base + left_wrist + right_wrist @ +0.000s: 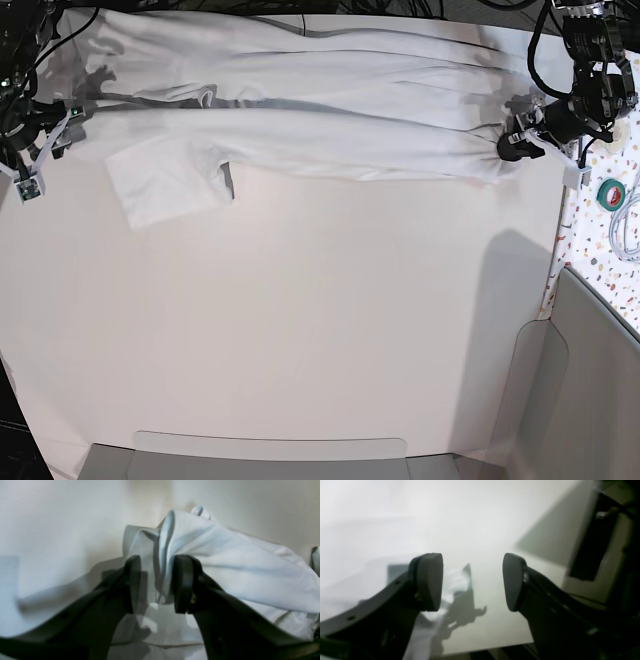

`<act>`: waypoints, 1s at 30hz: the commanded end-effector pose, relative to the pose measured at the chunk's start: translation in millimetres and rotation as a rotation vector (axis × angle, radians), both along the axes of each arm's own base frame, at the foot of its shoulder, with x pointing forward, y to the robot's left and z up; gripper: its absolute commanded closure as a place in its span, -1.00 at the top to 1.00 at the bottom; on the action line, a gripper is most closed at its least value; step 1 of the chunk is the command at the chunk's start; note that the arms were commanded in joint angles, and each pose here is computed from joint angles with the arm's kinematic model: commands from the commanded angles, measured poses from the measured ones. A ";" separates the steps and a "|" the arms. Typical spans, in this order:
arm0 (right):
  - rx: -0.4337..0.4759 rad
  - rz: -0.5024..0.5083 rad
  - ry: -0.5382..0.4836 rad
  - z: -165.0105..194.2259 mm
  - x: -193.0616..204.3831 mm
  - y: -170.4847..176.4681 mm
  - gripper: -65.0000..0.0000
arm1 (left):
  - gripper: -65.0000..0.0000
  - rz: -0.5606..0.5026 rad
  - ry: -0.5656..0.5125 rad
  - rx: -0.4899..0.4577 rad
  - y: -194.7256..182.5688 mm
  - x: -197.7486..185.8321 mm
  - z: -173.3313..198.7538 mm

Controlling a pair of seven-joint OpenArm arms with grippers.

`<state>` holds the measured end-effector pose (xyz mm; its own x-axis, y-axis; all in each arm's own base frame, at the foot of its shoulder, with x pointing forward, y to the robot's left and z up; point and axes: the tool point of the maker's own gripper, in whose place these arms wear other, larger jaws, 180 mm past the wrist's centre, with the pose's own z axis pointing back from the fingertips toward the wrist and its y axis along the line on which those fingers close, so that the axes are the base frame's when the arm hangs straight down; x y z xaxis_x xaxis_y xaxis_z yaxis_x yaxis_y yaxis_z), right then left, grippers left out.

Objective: Layout the t-shirt on the table in an organized manner, then fold the t-shirt properly
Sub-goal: 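Grasp the shirt end with the right gripper and fold it inward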

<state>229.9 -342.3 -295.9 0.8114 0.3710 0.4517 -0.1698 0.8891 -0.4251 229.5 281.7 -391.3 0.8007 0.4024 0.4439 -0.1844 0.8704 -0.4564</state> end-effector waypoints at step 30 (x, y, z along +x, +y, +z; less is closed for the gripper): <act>0.601 0.136 0.060 -88.5 99.3 126.4 -1.00 | -0.33 0.001 -0.030 0.001 0.4 6.4 5.8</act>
<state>330.8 -207.3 -387.2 0.7991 0.1354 0.5858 -0.3005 0.9338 0.1940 229.4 279.0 -393.9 0.8025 0.4055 0.4376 -0.1863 0.8671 -0.4620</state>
